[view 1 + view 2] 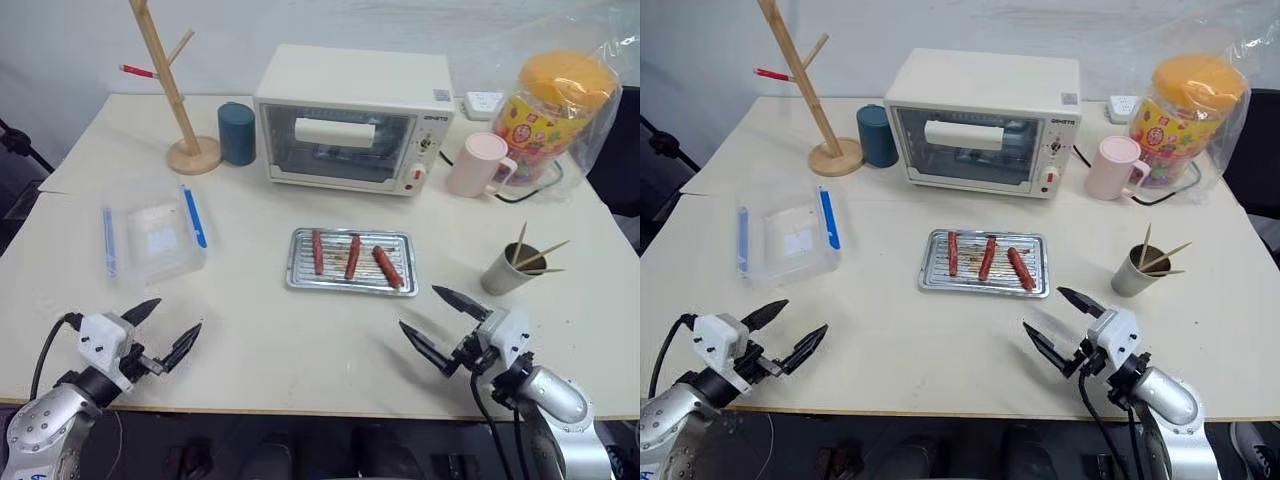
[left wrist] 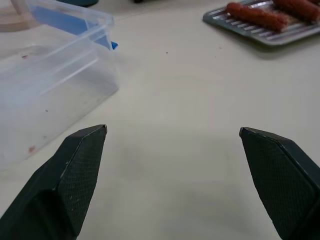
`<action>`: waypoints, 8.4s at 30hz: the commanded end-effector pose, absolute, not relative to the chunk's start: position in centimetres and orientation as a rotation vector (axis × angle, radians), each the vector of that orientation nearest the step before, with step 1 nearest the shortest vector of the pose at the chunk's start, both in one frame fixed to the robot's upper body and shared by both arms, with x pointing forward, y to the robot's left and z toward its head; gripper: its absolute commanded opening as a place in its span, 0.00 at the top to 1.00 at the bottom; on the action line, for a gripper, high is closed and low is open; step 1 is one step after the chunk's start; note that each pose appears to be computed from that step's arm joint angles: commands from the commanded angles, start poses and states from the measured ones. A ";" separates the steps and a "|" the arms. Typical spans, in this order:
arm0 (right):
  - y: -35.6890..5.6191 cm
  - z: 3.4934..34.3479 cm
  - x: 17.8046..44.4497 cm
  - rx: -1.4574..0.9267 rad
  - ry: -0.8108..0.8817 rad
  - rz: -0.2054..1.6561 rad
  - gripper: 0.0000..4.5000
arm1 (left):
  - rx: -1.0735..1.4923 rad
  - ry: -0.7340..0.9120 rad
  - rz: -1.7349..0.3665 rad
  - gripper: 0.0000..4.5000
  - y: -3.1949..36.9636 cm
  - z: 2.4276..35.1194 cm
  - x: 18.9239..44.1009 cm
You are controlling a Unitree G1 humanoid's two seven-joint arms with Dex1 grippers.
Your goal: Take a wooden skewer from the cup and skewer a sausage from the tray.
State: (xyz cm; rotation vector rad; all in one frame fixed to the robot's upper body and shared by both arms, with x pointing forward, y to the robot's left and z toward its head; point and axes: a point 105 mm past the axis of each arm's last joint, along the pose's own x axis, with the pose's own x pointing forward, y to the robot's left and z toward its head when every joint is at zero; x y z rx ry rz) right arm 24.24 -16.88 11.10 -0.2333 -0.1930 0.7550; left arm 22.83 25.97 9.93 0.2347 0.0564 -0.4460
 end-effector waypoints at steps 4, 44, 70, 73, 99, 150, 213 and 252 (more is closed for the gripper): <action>-17.9 12.9 24.4 -0.264 -0.239 0.725 0.01 | 0.176 0.017 -0.555 0.00 24.6 11.1 23.0; -32.3 20.8 25.4 -0.484 0.228 0.633 0.01 | -0.038 -0.015 -1.126 0.00 16.8 13.1 22.5; -33.9 20.2 27.3 -0.458 0.340 0.711 0.99 | -0.043 0.024 -1.290 0.00 12.6 15.6 22.3; -33.9 20.3 27.4 -0.466 0.334 0.714 0.99 | -0.041 0.021 -1.286 0.00 12.5 15.7 22.4; -33.9 30.5 25.0 -0.440 0.208 0.704 0.99 | -0.052 -0.006 -1.314 0.00 11.4 14.5 23.8; -11.8 24.6 24.1 0.327 0.115 1.458 1.00 | -0.316 -0.280 -1.505 0.99 7.0 22.1 24.5; -12.6 15.7 36.6 -0.416 0.435 0.575 0.01 | -0.165 -0.129 -0.849 1.00 18.6 14.2 25.6; -12.6 14.6 37.0 -0.411 0.466 0.597 0.62 | -0.174 -0.132 -0.853 1.00 18.5 14.4 25.5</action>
